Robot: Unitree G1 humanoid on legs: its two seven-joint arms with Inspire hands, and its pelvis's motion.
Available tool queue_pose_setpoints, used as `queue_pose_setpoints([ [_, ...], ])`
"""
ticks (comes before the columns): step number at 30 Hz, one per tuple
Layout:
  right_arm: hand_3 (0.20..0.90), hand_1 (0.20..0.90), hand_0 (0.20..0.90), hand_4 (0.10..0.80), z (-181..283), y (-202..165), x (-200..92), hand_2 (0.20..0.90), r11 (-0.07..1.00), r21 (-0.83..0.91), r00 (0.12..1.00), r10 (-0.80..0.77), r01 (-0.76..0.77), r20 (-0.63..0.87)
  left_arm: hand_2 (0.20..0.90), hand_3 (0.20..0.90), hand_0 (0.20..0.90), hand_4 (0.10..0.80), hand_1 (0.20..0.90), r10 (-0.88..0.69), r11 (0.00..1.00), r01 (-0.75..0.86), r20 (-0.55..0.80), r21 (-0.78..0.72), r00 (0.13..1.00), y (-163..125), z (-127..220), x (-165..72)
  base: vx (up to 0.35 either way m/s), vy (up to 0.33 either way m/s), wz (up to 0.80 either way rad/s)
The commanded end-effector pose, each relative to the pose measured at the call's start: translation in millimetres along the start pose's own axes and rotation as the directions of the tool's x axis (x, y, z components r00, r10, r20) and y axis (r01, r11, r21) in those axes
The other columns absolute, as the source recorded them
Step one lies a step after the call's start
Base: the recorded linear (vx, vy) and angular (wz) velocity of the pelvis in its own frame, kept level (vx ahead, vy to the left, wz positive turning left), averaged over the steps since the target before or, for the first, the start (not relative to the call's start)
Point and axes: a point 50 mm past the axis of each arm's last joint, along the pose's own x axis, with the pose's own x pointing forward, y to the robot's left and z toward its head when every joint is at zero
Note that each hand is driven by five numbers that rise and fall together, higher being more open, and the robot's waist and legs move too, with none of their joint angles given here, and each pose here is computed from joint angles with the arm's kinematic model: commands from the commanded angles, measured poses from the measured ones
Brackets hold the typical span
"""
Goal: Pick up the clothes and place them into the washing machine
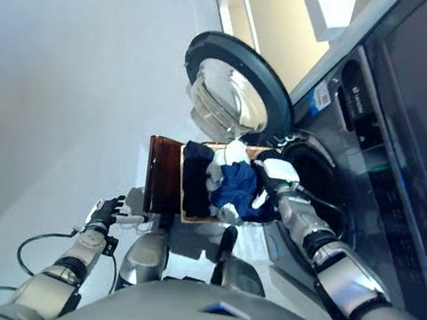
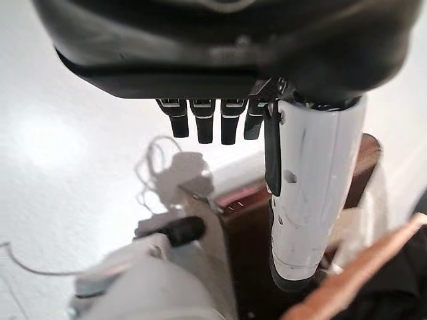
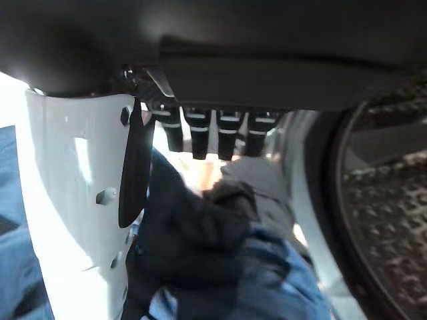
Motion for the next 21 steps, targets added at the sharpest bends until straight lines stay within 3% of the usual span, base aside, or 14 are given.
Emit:
queue_pose_setpoints([
  [1,0.900,0.900,0.900,0.800,-6,-64,13,0.900,0.976,-0.046,0.977,-0.213,0.212,-0.018,0.900,0.900,0.900,0.800,0.900,0.063,0.998,-0.062,0.153,-0.015,0.986,13,44,9,-0.103,0.034,0.04],
  [6,0.900,0.900,0.900,0.800,-5,-79,15,0.900,0.966,-0.029,0.966,-0.256,0.256,-0.026,0.900,0.900,0.900,0.800,0.900,0.065,0.997,-0.057,0.193,-0.049,0.979,8,57,9,-0.039,0.026,0.08],
  [21,0.900,0.900,0.900,0.800,6,-67,18,0.900,0.976,-0.051,0.976,-0.214,0.212,-0.033,0.900,0.900,0.900,0.800,0.900,0.095,0.995,-0.088,0.209,-0.043,0.973,12,66,11,-0.026,0.007,0.02],
])
